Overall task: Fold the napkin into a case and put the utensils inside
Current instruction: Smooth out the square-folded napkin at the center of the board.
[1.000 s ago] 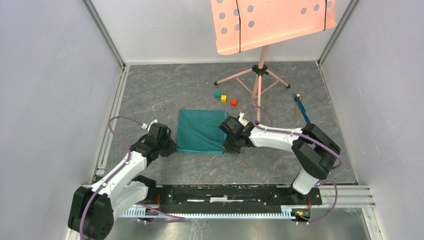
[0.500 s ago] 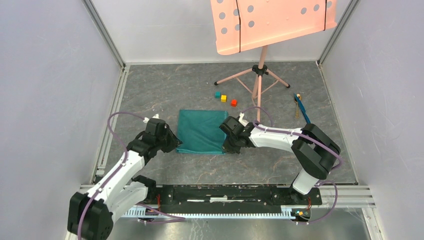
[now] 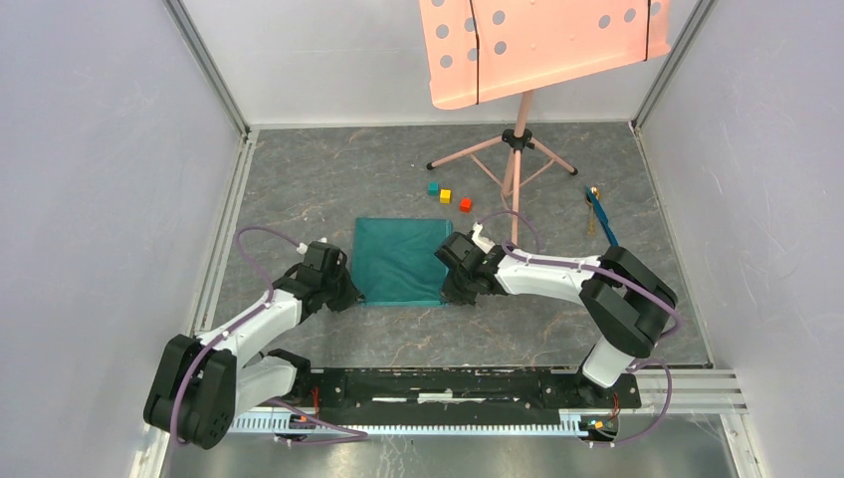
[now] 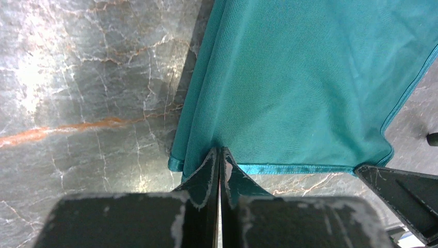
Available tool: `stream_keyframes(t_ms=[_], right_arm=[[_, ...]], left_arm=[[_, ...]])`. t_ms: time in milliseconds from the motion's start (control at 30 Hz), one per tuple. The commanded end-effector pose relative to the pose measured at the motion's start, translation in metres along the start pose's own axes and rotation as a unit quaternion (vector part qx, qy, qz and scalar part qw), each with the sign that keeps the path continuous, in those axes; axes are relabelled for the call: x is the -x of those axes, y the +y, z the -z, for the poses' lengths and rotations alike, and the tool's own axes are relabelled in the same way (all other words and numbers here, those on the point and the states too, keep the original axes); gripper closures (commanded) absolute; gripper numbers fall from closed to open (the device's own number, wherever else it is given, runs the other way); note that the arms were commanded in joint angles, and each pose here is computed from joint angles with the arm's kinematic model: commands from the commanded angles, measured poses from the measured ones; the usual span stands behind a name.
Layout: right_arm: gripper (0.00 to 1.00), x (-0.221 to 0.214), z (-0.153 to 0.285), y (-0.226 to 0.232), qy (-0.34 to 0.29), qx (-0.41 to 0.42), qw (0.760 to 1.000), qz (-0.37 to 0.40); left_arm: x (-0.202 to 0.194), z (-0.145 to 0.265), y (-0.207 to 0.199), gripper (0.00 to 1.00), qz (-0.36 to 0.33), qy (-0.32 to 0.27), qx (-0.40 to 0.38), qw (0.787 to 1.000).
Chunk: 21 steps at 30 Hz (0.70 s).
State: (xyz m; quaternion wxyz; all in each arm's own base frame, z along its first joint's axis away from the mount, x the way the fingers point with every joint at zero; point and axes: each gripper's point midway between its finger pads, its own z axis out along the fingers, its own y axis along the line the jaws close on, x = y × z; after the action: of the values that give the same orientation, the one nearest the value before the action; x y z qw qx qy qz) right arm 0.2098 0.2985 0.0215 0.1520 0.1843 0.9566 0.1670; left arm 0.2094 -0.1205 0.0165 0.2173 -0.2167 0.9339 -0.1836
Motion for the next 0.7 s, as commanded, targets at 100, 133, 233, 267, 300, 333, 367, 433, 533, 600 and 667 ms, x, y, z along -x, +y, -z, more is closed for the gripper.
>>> stream_keyframes(t_ms=[100,133,233,267,300,333,367,433,533,600,667], right_arm=[[0.71,0.013,0.005,-0.012,-0.046,-0.002,0.997,0.064],[0.66,0.018,0.009,-0.012,-0.06,0.002,0.994,0.091],[0.56,0.044,0.031,-0.001,-0.122,0.027,0.97,0.21],[0.52,0.052,0.041,0.009,-0.142,0.048,0.954,0.261],[0.46,0.053,0.05,0.028,-0.152,0.095,0.926,0.332],[0.34,0.048,0.057,0.044,-0.152,0.143,0.898,0.387],[0.28,0.043,0.063,0.06,-0.15,0.181,0.869,0.436],[0.23,0.037,0.066,0.091,-0.139,0.227,0.836,0.48],[0.23,0.03,0.048,0.141,-0.105,0.268,0.823,0.49],[0.26,0.029,0.037,0.182,-0.106,0.315,0.814,0.476],[0.3,0.03,0.026,0.214,-0.104,0.353,0.807,0.461]], left_arm=[[0.008,-0.012,0.015,0.98,-0.029,-0.027,0.023,0.999],[0.007,-0.013,0.016,0.98,-0.03,-0.025,0.025,0.999],[0.004,-0.016,0.015,0.98,-0.028,-0.019,0.02,0.999],[0.003,-0.016,0.014,0.98,-0.027,-0.016,0.016,0.999],[0.002,-0.016,0.013,0.98,-0.026,-0.014,0.013,0.999],[0.002,-0.015,0.013,0.98,-0.024,-0.013,0.012,1.0],[0.002,-0.014,0.013,0.98,-0.022,-0.013,0.012,1.0],[0.003,-0.012,0.01,0.98,-0.022,-0.015,0.008,1.0],[0.005,-0.01,0.008,0.98,-0.021,-0.017,0.007,1.0],[0.004,-0.012,0.01,0.98,-0.019,-0.014,0.013,1.0],[0.002,-0.013,0.014,0.98,-0.019,-0.009,0.024,1.0]])
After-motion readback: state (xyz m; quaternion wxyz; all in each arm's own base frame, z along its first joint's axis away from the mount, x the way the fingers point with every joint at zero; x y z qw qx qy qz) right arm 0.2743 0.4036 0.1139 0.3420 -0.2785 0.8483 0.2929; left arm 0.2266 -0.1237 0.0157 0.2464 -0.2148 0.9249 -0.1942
